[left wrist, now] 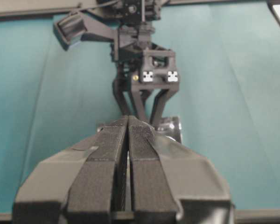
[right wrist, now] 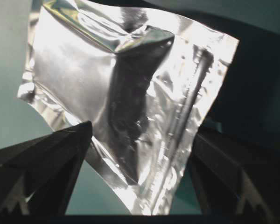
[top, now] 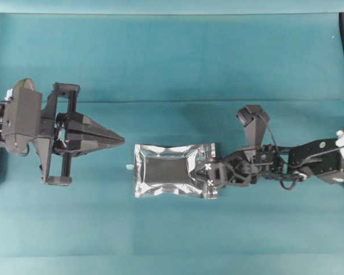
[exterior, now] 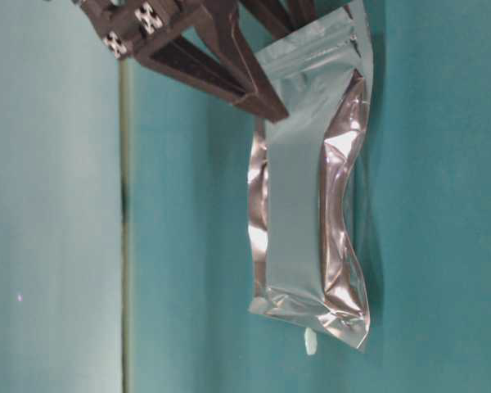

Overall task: Hand over the silver zip bag and make it stand upright.
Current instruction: 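Lift the bag with the right gripper and rotate it upright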

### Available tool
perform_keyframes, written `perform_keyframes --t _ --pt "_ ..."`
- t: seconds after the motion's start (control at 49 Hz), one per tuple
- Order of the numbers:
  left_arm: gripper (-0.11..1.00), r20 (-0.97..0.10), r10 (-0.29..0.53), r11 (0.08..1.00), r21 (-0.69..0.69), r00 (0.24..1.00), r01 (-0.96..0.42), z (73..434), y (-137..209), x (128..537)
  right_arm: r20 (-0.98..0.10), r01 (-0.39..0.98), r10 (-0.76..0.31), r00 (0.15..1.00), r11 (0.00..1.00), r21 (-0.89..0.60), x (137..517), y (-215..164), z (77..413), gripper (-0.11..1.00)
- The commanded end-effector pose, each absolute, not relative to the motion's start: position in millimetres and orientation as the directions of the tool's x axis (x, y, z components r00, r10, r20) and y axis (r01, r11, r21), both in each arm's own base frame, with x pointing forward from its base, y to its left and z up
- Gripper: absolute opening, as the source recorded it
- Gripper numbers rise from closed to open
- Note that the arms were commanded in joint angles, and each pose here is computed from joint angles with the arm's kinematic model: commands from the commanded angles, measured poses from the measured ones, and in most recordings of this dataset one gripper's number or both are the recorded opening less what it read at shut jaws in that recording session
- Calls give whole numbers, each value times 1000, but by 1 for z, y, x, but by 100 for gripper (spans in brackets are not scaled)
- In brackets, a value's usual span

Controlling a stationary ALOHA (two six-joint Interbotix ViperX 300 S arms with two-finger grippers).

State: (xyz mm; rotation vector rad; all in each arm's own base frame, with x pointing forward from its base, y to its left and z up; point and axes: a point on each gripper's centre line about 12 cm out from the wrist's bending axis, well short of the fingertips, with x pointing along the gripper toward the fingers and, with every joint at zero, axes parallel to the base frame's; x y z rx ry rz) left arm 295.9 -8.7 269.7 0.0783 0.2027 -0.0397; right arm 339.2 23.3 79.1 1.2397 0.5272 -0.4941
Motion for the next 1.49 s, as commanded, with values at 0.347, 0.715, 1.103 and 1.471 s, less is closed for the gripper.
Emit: perform_keyframes --t 0.347,0.715,1.103,1.471 --pt "1 -186 -31 996 75 982 46 275 -8 297 -643 642 -85 761 235 730 330 17 69 79" --pt "1 -165 -33 996 75 986 46 277 -9 296 -568 574 -100 817 235 784 335 9 100 3" --pt "1 -177 -33 996 75 984 47 274 -9 295 -613 550 7 790 433 714 350 2 179 -3" --pt "1 -176 -34 997 57 984 45 273 -9 286 -809 512 108 578 724 463 362 -11 250 -3"
